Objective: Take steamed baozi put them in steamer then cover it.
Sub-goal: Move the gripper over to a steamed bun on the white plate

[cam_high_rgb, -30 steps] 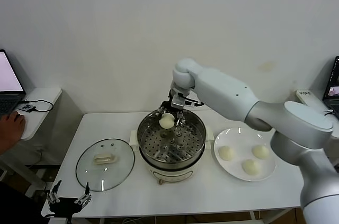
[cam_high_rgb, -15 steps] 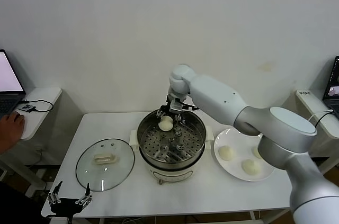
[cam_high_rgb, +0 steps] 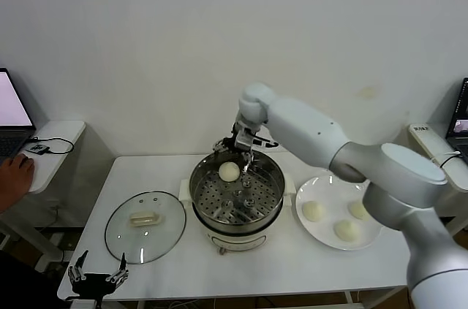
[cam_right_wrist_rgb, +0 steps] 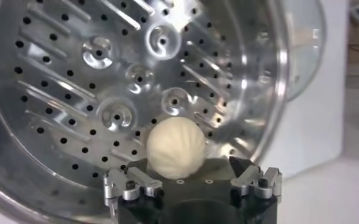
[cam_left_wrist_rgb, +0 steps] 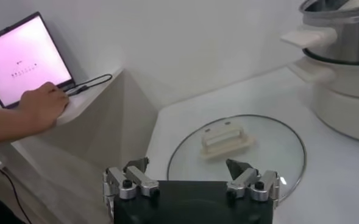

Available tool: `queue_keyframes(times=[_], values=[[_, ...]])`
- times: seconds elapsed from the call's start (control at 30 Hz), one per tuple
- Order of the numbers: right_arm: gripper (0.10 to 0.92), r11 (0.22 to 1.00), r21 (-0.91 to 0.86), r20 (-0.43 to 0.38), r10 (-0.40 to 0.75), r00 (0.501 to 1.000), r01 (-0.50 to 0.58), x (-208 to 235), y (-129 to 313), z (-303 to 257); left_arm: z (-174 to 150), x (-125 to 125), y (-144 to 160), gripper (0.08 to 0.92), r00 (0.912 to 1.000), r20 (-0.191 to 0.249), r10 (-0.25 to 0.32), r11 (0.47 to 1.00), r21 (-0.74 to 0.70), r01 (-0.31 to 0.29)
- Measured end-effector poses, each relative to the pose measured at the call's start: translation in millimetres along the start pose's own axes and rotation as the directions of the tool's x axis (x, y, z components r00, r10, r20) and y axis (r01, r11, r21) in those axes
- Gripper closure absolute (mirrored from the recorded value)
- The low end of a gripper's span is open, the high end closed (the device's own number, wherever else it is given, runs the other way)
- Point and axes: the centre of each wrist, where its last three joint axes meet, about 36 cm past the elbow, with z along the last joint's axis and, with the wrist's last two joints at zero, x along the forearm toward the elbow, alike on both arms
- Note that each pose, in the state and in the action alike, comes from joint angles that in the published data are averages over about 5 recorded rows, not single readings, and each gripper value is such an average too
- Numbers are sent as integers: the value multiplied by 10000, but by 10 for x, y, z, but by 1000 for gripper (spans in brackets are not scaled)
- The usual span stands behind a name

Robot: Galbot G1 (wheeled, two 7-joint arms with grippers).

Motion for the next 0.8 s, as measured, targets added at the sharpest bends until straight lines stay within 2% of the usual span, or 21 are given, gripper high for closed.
queue_keyframes(times=[0.17, 0.4, 0.6, 0.8], values=[[200, 9577, -2814, 48, 646, 9979, -606, 486, 299, 102, -43, 10, 16, 177, 9999, 123, 61, 10000, -73, -61], [200, 7785, -6246, -210, 619, 9979, -615, 989, 956, 200, -54, 18, 6, 177, 9996, 164, 211, 9996, -184, -208], [200, 6223, -7814, -515, 115, 9986, -475, 1264, 1577, 211, -43, 24, 17, 177, 9995, 138, 270, 9992, -303, -266], [200, 5083, -8606, -611, -447, 9971, -299, 1284, 2091, 182, -48, 45, 12, 177, 9994, 128, 316, 9991, -282, -312]])
